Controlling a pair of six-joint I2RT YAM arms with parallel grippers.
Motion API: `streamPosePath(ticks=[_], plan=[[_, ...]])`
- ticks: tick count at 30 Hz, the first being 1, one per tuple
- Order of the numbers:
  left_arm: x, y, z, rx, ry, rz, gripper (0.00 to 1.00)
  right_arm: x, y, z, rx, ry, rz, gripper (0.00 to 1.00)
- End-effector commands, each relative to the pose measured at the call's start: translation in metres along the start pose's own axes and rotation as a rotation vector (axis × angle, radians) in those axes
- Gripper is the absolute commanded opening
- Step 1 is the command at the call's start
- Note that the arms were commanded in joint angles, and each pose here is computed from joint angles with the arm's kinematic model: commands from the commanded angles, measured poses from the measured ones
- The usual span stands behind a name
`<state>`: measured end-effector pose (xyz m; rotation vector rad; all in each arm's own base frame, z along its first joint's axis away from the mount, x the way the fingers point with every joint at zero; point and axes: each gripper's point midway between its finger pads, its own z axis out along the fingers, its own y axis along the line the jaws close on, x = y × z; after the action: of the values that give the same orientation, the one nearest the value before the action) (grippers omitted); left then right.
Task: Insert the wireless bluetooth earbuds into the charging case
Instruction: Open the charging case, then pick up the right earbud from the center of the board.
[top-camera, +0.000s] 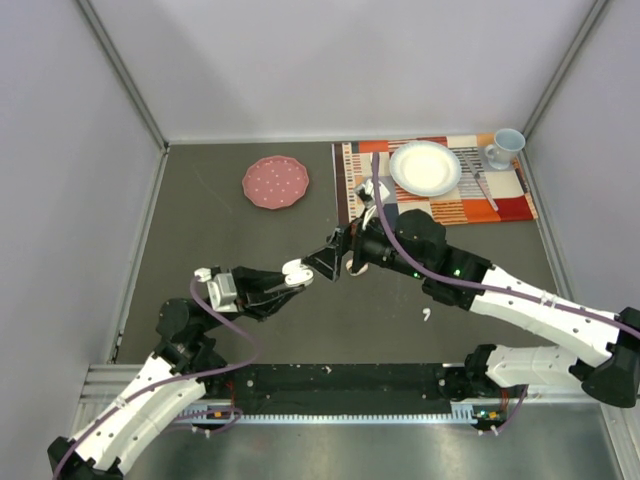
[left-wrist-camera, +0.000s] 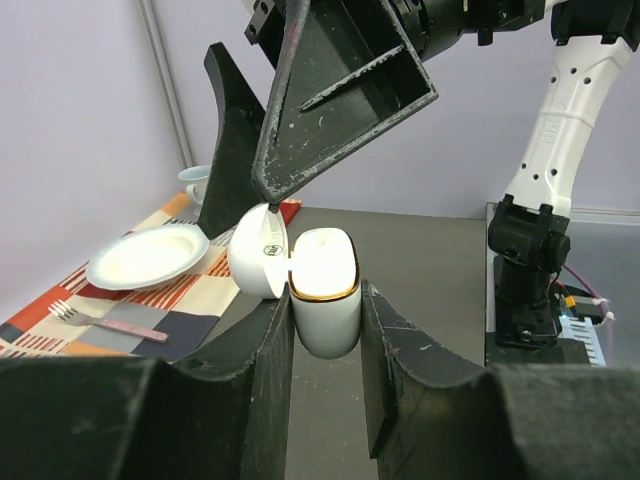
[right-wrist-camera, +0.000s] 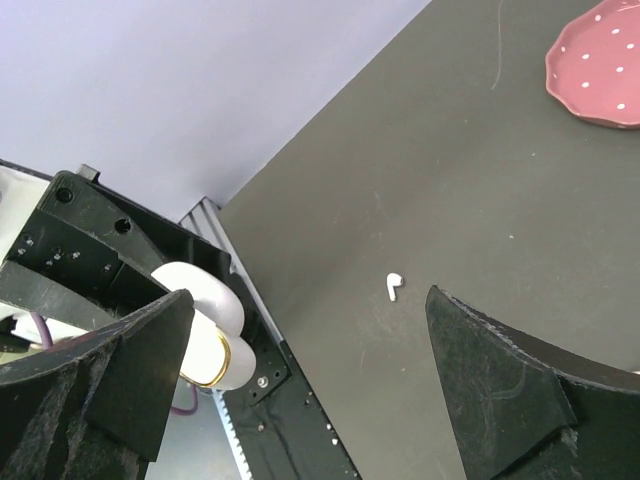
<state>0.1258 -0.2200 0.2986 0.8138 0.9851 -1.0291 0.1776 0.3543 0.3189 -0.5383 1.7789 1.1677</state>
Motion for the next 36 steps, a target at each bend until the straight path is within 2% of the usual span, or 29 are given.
streamPosePath(ticks=[1,6,12,15,18,21,24,33,36], plan=[[-0.028,-0.01,0.002,0.045,-0.073,0.041,0.0,-0.025,0.01,-0.002,-0.028,-0.056,-0.001,0.99],[-0.023,-0.007,0.002,0.026,-0.063,0.029,0.0,-0.028,0.007,-0.006,-0.01,-0.08,0.004,0.99],[-0.018,-0.001,-0.003,-0.017,-0.066,0.021,0.0,-0.053,-0.008,-0.03,0.064,-0.197,0.004,0.99],[-0.016,0.001,-0.005,-0.039,-0.068,0.023,0.0,-0.059,-0.034,-0.041,0.189,-0.209,0.022,0.99],[-0.016,0.002,-0.007,-0.05,-0.06,0.023,0.0,-0.045,-0.087,-0.058,0.435,-0.174,0.135,0.99],[-0.017,0.002,-0.008,-0.051,-0.052,0.025,0.0,-0.009,-0.147,-0.088,0.682,-0.103,0.242,0.99],[-0.015,0.0,-0.008,-0.046,-0.042,0.026,0.0,0.036,-0.186,-0.12,0.873,-0.036,0.339,0.99],[-0.01,0.003,-0.008,-0.053,-0.027,0.028,0.0,0.129,-0.231,-0.166,1.118,0.114,0.409,0.99],[-0.009,0.002,-0.007,-0.046,-0.014,0.022,0.0,0.151,-0.244,-0.178,1.198,0.116,0.443,0.93]])
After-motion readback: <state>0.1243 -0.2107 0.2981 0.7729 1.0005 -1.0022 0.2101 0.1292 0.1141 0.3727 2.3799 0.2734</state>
